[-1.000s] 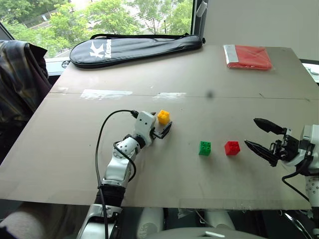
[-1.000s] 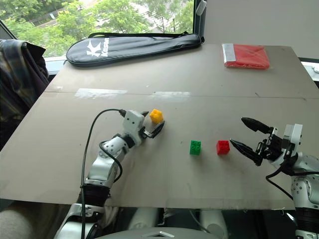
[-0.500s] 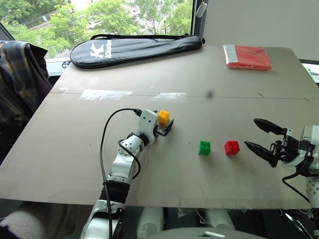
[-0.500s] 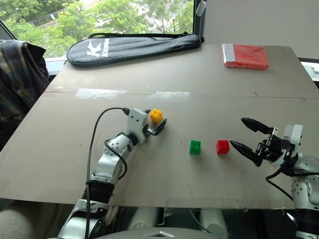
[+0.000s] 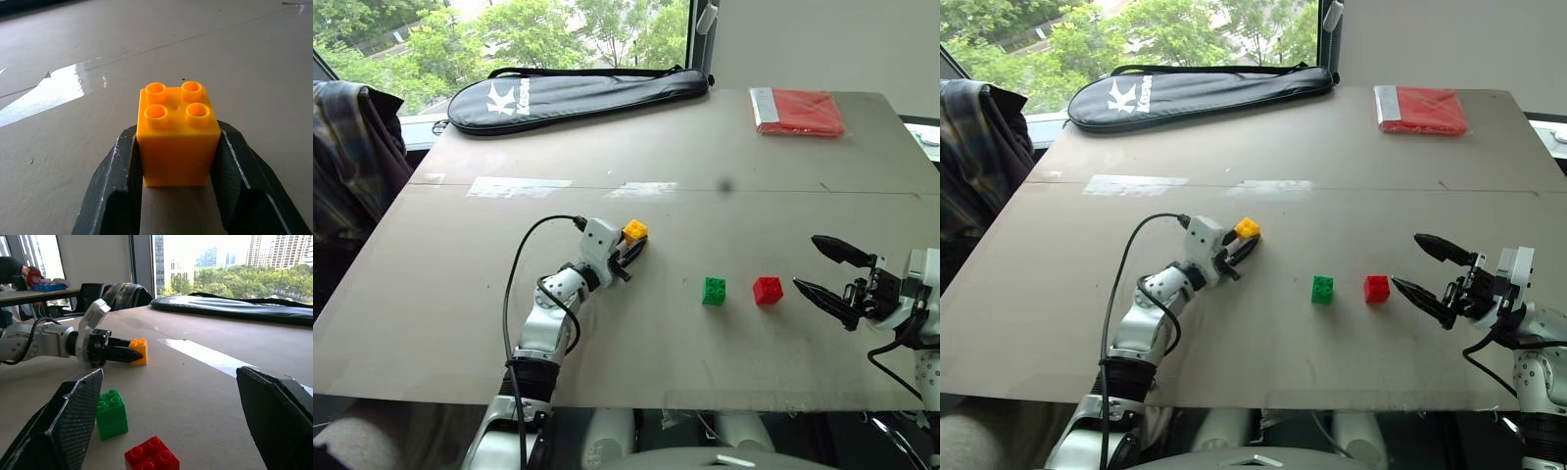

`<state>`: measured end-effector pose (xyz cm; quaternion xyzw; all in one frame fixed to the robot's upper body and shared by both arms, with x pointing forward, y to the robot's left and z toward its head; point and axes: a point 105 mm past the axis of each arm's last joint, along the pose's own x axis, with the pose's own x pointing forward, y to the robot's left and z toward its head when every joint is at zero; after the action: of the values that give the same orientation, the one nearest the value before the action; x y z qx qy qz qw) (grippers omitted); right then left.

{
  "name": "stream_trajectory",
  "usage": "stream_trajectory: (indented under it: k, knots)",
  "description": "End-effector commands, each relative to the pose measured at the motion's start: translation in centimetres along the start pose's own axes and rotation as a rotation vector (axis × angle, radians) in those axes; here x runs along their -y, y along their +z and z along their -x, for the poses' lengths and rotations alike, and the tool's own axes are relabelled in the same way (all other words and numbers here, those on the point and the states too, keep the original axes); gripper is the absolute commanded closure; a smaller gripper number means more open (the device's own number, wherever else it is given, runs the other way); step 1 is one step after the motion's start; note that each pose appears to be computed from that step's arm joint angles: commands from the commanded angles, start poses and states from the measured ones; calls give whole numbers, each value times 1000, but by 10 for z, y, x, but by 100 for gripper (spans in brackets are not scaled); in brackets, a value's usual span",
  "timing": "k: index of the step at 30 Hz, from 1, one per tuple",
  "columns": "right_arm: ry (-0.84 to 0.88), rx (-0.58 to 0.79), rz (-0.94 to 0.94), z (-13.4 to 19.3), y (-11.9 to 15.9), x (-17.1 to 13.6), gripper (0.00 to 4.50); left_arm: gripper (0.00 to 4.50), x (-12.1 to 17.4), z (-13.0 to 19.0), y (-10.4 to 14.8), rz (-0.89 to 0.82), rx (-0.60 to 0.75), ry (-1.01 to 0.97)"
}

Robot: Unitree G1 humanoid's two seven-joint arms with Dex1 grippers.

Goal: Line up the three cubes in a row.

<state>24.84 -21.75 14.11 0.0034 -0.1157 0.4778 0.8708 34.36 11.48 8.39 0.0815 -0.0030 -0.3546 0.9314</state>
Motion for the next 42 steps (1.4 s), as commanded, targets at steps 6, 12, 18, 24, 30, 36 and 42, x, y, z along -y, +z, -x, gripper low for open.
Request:
stream_trajectory:
  k: [6, 12, 18, 24, 30, 36, 42]
  knots:
    - [83, -75, -26, 11, -2, -12, 0, 319, 63, 25, -1, -118, -9, -662]
    - [87, -91, -33, 21, -5, -14, 0, 319, 69, 20, -4, -179, -27, -806]
    - [80, -96, -32, 29, -8, -14, 0, 319, 69, 11, -3, -207, -24, -848]
    - [82, -94, -32, 31, -9, -15, 0, 319, 69, 12, -7, -206, -39, -876]
    - [88, -92, -30, 32, -9, -14, 0, 94, 63, 8, -11, -202, -63, -825]
    - [91, -94, -30, 33, -10, -13, 0, 1, 60, 7, -12, -211, -64, -781]
    - [95, -97, -30, 33, -11, -12, 0, 1, 46, 30, 6, -171, -9, -711]
